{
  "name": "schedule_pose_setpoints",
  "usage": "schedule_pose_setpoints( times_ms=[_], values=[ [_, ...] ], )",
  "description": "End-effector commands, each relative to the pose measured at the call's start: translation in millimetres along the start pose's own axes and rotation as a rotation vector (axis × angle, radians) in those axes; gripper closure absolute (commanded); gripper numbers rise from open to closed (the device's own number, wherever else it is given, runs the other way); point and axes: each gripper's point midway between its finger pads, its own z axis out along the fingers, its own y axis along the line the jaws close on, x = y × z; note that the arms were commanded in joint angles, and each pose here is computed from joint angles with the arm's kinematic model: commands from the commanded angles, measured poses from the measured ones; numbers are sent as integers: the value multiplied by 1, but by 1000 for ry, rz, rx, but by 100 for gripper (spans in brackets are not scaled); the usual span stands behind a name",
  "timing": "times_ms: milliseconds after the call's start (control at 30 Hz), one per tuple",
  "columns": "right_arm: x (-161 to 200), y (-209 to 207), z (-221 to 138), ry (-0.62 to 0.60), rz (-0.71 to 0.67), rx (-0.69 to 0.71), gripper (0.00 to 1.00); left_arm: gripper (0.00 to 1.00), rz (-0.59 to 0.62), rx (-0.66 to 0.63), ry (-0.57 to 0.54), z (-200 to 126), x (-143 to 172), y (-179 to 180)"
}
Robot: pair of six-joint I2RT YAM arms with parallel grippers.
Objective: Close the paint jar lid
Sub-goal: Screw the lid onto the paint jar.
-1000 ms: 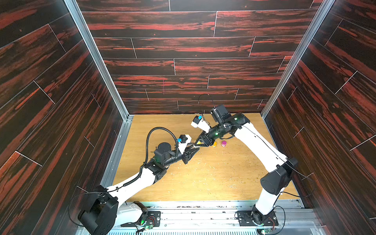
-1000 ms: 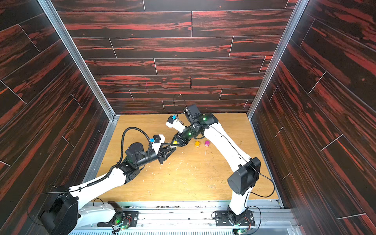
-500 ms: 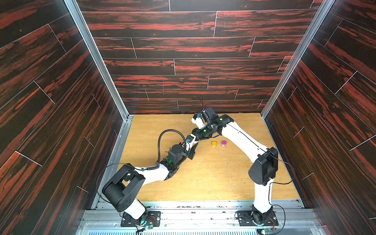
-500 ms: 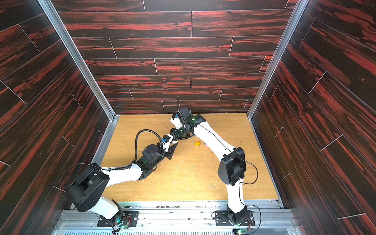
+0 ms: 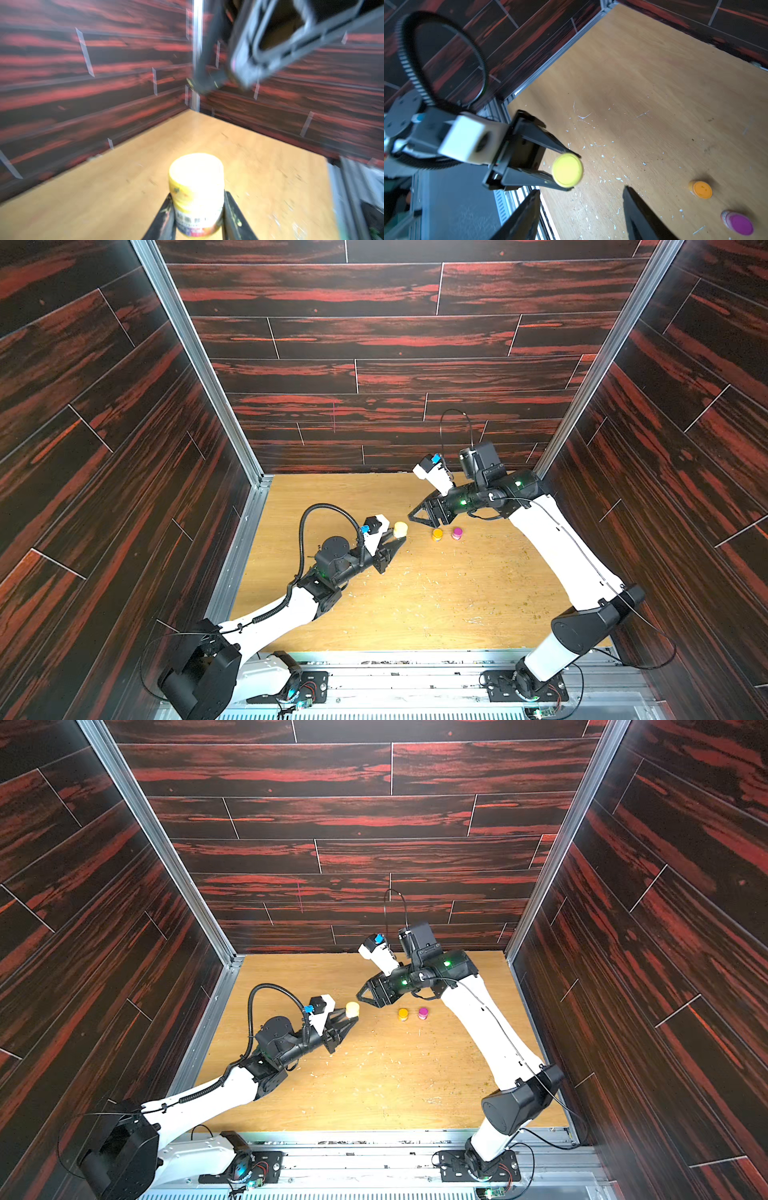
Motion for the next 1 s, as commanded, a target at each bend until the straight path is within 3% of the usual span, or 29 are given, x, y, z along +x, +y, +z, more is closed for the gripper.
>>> schedule_pose_setpoints(
  times_ms=[0, 133, 567, 800, 967],
  values=[
    [18, 10, 12, 83, -41, -107, 34, 80, -23, 91, 14, 0, -9, -15],
    [25, 19, 24, 113, -53, -167, 34, 80, -30, 107, 16, 2, -12, -17],
    [45, 14, 51, 190, -45, -165, 36, 81, -32, 119, 21, 3, -11, -19],
    [53, 13, 60, 220, -28, -162, 45, 81, -27, 115, 23, 3, -11, -18],
    [54, 11, 63, 228, -11, -157, 58, 81, -22, 110, 24, 3, -11, -16]
  ],
)
